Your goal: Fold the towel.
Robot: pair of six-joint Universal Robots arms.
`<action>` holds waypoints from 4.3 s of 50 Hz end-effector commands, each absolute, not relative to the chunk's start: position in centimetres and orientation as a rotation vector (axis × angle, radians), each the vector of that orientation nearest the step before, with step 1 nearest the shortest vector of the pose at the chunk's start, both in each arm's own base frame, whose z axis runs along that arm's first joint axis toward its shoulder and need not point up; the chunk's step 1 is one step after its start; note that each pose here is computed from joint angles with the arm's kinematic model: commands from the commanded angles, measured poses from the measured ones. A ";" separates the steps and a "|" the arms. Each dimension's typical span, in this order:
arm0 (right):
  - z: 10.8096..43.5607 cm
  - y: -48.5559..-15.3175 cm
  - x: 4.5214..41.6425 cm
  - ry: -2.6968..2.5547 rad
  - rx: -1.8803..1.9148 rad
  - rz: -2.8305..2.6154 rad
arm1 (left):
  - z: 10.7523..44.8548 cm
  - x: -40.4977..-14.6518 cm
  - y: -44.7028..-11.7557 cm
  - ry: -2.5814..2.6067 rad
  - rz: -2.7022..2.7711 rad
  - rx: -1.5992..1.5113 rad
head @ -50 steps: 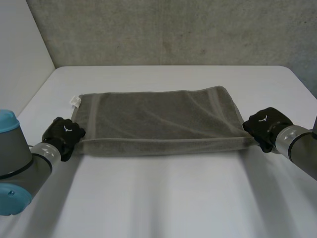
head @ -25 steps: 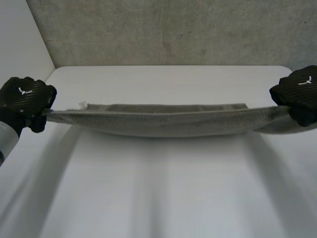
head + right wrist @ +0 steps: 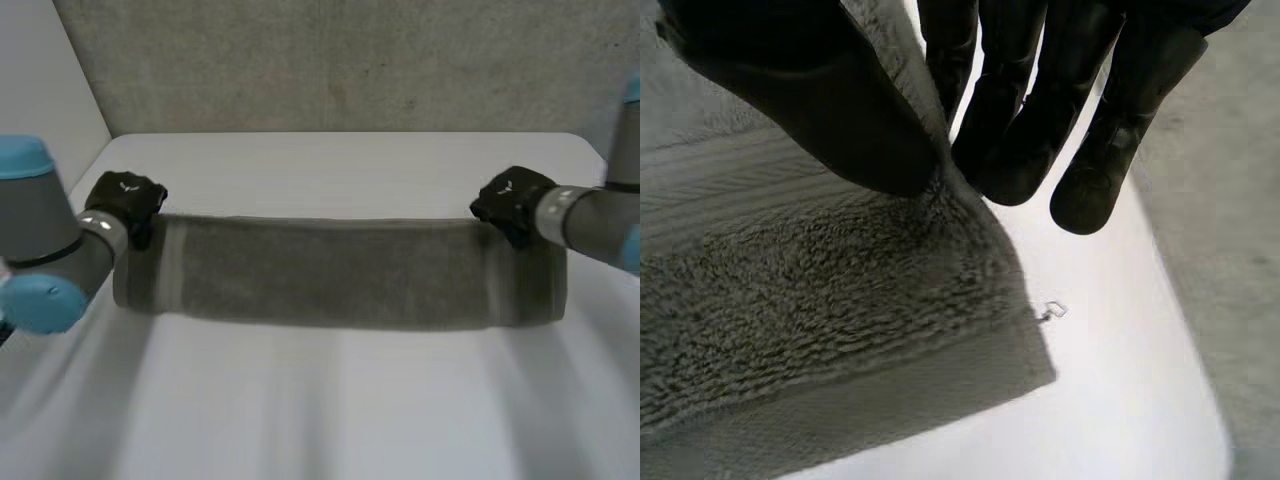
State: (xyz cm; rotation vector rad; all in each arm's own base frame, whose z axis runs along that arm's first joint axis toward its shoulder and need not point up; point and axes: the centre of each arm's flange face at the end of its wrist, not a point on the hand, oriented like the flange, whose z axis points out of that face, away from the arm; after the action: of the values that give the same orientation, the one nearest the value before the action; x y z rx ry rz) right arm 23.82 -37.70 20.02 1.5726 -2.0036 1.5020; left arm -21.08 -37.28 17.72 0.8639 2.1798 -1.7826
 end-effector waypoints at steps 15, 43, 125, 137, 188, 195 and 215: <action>13.5 -44.3 29.0 -1.703 1.318 1.770 | 11.8 -26.8 -43.8 2.213 -1.657 0.858; 22.1 -30.3 23.6 -2.102 1.258 1.667 | 24.4 -23.1 -32.4 2.292 -2.162 0.714; 25.5 -32.6 32.6 -1.623 1.443 2.020 | 19.7 -20.1 -25.8 2.302 -2.190 0.760; 16.5 -22.3 42.3 -1.487 1.937 1.954 | 19.6 -20.2 -25.7 2.304 -2.190 0.764; 9.3 -31.7 25.3 -2.329 1.301 1.707 | 20.0 -24.6 -23.5 2.304 -2.272 0.964; 12.5 -31.4 24.7 -2.287 1.274 1.716 | 20.0 -24.8 -23.1 2.310 -2.270 0.980; 21.2 -24.7 36.3 -1.793 1.733 2.038 | 23.0 -24.9 -24.8 2.191 -2.379 0.883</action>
State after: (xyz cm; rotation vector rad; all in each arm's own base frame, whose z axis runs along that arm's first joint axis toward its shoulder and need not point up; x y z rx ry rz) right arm 28.17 -29.92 18.46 1.4560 -2.0755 1.8112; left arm -24.95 -23.89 21.56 0.9529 2.2464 -2.3329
